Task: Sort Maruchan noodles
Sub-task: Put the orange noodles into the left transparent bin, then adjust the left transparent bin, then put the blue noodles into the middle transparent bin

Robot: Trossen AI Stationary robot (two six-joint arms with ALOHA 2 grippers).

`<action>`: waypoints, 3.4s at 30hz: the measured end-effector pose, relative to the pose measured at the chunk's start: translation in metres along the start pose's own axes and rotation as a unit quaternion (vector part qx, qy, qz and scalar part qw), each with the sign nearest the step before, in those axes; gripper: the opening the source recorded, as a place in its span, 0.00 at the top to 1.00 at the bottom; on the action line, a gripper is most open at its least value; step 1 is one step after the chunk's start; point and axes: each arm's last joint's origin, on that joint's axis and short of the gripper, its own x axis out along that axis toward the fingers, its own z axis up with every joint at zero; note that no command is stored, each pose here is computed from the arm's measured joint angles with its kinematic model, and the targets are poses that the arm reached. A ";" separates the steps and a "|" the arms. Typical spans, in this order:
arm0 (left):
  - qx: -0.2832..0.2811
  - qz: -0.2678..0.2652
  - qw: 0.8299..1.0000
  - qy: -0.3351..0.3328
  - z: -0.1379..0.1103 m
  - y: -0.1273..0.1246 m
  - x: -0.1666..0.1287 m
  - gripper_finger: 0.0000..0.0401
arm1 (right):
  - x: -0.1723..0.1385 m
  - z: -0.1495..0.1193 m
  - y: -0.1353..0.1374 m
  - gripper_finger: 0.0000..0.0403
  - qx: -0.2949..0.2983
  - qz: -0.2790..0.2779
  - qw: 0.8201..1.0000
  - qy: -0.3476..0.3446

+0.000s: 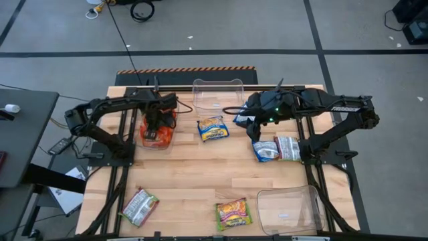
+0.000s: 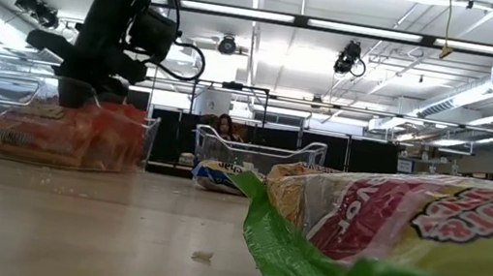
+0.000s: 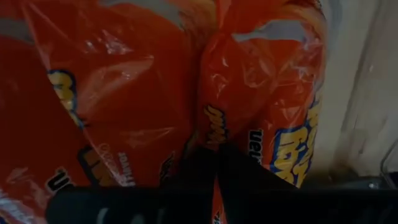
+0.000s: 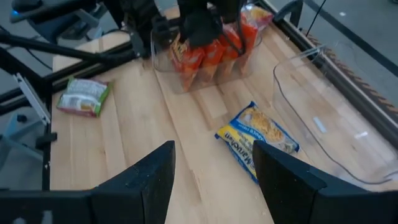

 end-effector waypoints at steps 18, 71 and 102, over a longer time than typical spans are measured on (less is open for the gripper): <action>-0.209 0.006 0.978 0.001 -0.014 -0.008 -0.039 0.94 | 0.003 0.007 -0.016 0.45 -0.067 -0.025 0.997 -0.011; -0.465 -0.205 0.860 0.048 -0.023 -0.108 -0.059 0.93 | -0.050 -0.083 0.089 0.45 -0.054 0.034 0.994 0.090; -0.099 0.270 0.878 -0.383 0.195 -0.100 0.023 0.37 | -0.049 -0.068 0.033 0.45 -0.164 -0.128 0.973 0.099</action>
